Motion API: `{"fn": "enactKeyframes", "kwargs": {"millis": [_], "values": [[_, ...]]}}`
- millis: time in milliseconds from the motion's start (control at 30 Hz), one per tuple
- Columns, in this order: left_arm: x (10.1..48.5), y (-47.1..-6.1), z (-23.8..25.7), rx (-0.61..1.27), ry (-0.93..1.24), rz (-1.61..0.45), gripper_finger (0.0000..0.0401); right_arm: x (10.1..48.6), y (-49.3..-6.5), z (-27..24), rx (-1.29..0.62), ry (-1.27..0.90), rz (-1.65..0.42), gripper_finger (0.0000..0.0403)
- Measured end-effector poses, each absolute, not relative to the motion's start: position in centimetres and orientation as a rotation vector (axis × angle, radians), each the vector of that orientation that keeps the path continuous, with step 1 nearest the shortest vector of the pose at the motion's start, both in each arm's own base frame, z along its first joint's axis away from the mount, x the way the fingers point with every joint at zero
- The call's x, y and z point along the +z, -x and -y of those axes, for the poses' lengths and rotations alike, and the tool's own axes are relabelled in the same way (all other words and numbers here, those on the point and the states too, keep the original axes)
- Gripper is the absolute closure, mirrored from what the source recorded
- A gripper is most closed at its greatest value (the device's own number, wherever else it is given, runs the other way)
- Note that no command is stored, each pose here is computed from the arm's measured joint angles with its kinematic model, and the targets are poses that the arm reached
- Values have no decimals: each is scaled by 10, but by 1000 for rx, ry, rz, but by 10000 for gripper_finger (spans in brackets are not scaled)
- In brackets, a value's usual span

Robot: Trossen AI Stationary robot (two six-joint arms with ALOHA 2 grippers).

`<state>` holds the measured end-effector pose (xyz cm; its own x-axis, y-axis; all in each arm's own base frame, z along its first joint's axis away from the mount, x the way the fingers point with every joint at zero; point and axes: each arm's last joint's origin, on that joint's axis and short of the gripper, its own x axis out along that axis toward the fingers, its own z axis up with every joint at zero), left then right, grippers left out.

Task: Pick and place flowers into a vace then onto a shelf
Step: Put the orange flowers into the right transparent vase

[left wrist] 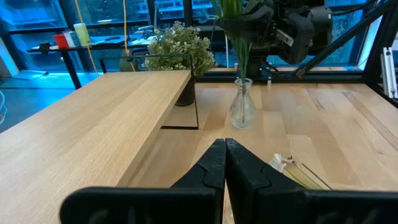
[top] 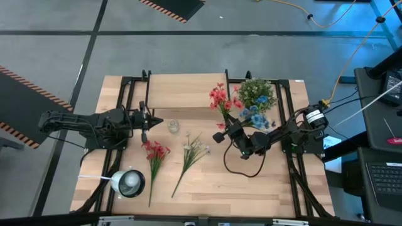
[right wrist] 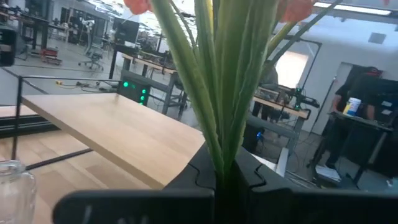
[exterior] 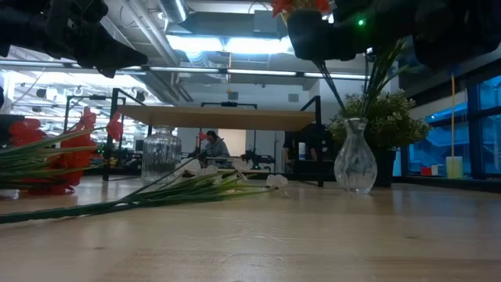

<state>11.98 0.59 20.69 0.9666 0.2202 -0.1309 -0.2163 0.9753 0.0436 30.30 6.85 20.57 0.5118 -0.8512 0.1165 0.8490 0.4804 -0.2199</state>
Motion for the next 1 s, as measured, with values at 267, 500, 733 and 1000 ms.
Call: {"fn": "enactKeyframes", "kwargs": {"millis": [267, 500, 733, 1000], "values": [[207, -120, -6, 221, -29, -136, 397, 205, -302, -69, -1059, 227, -8, 396], [206, -120, -6, 221, -30, -146, 397, 202, -302, -72, -1083, 199, -26, 396], [204, -119, -6, 221, -32, -162, 397, 182, -308, -74, -1076, 178, -34, 396], [204, -119, -6, 220, -32, -161, 397, 167, -312, -72, -1083, 160, -29, 397]]}}
